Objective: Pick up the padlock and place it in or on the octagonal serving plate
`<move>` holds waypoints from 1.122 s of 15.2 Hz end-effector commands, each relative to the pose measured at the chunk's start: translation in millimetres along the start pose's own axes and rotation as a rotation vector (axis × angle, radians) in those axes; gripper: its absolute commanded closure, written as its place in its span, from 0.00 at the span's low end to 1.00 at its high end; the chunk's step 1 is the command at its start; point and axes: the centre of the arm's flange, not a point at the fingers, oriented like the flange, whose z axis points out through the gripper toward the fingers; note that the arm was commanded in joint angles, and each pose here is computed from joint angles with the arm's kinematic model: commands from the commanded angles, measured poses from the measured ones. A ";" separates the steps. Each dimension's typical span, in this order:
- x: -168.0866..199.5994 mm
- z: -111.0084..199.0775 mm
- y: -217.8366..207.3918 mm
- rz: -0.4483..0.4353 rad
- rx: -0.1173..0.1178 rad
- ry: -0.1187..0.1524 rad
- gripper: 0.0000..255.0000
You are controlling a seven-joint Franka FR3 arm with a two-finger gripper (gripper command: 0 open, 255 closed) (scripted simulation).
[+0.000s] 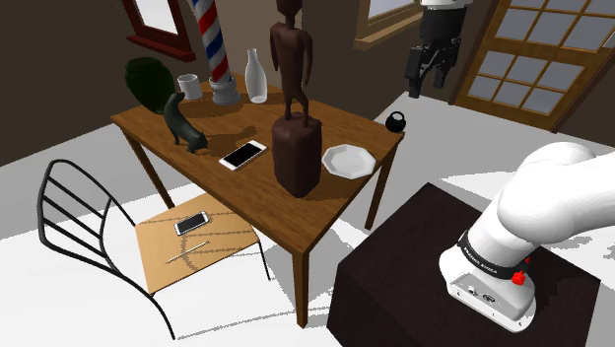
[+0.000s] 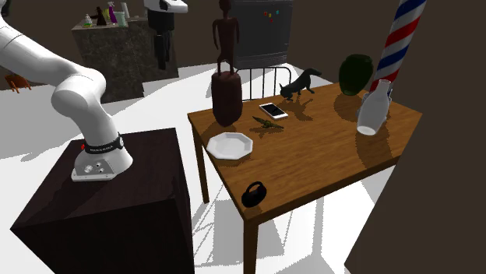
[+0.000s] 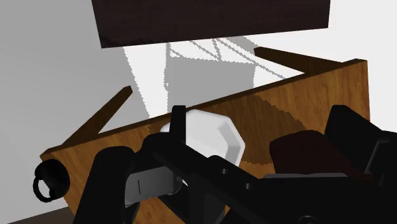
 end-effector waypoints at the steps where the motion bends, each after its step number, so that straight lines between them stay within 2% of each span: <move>1: 0.0 0.0 0.0 0.000 0.000 0.000 0.00; 17: 126.0 102.5 130.4 -0.018 -0.002 0.029 0.00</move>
